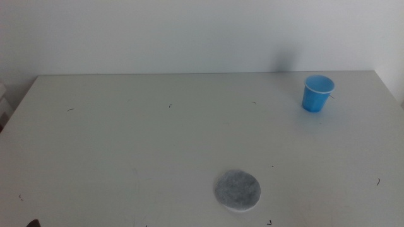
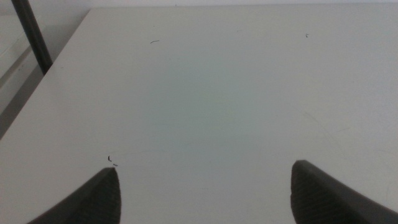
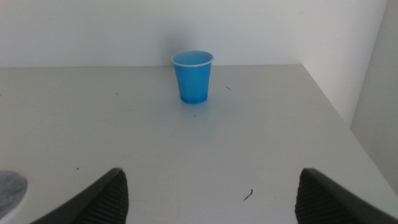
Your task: Place an empty cup on a cup mat.
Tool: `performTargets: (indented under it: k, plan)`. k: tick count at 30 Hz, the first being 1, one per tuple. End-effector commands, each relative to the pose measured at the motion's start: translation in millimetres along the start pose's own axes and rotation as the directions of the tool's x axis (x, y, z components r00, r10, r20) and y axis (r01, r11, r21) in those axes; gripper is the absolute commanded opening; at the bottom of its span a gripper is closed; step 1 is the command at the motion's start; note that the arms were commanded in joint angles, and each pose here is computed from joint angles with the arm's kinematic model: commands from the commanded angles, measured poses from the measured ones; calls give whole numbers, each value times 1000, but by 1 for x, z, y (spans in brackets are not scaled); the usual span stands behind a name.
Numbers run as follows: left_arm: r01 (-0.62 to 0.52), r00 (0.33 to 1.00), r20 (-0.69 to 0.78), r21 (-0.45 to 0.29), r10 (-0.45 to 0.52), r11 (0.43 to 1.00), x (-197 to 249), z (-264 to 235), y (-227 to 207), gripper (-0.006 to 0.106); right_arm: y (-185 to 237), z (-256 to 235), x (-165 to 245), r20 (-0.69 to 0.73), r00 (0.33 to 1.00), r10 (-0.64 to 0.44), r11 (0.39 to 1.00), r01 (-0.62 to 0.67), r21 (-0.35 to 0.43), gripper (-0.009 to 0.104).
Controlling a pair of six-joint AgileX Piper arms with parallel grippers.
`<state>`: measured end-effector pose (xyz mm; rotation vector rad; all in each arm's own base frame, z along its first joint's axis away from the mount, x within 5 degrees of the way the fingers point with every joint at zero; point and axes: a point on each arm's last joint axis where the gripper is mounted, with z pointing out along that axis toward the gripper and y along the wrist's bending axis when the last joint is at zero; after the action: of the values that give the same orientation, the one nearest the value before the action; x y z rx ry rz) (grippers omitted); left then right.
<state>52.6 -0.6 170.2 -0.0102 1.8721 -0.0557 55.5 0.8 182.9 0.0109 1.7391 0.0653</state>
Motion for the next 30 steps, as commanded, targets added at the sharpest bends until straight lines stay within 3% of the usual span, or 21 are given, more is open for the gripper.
performTargets:
  k: [1, 15, 30]
  plan:
    - [2, 996, 86, 9, -3, 1000, -8, -2, -1, 105, 1, -7, -23, 119, 993, -13, 1000, 13, -5, 80]
    - [2, 996, 86, 9, -3, 1000, -8, -2, -1, 105, 5, -7, -120, 37, 999, 2, 1000, -2, 22, 80]
    - [2, 996, 86, 9, -3, 1000, -8, -2, -1, 105, 10, 61, -217, -228, 973, 33, 997, -17, 70, 80]
